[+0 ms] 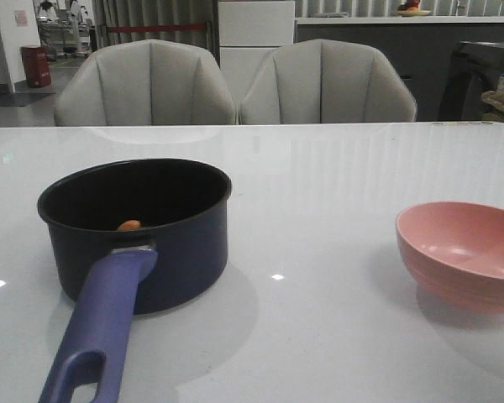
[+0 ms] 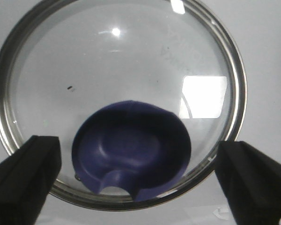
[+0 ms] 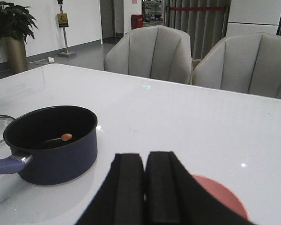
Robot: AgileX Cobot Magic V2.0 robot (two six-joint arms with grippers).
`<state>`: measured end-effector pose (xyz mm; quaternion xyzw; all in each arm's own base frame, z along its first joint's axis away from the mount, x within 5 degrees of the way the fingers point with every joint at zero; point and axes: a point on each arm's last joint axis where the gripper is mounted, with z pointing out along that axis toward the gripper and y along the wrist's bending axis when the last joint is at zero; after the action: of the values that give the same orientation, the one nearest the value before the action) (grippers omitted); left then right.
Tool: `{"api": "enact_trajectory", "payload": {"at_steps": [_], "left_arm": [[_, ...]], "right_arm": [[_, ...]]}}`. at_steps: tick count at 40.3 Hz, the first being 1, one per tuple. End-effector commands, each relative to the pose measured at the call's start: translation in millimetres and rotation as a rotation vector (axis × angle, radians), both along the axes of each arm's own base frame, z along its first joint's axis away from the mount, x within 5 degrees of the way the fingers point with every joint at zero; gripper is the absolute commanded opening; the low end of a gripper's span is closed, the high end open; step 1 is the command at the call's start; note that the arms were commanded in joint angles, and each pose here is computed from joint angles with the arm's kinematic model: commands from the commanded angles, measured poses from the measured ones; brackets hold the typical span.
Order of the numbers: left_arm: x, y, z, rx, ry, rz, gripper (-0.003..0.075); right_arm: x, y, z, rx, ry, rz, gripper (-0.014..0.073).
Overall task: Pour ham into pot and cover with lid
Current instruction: 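Grasp the purple knob of the glass lid with the left gripper, then lift the glass lid off the table with the left gripper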
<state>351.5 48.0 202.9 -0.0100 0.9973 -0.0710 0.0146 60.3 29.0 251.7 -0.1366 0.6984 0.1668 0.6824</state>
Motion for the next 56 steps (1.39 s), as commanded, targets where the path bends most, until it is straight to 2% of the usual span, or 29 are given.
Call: {"api": "enact_trajectory", "payload": {"at_steps": [1, 13, 29, 33, 45, 56], "left_arm": [[2, -1, 20, -0.003, -0.069, 0.006, 0.0678], [7, 0, -3, -0.013, -0.001, 0.004, 0.0657], [10, 2, -8, 0.005, -0.004, 0.0, 0.0649], [10, 2, -8, 0.005, -0.004, 0.0, 0.0607], [10, 2, -8, 0.005, -0.007, 0.001, 0.0405], [9, 2, -8, 0.002, 0.008, -0.002, 0.032]], "right_arm": [[0, -2, 14, 0.034, -0.078, -0.024, 0.0136], [0, -2, 14, 0.034, -0.078, -0.024, 0.0136], [0, -2, 14, 0.034, -0.078, -0.024, 0.0136], [0, -2, 14, 0.034, -0.078, -0.024, 0.0136], [0, -2, 14, 0.034, -0.078, -0.024, 0.0136], [0, -2, 14, 0.034, -0.078, -0.024, 0.0136]]}}
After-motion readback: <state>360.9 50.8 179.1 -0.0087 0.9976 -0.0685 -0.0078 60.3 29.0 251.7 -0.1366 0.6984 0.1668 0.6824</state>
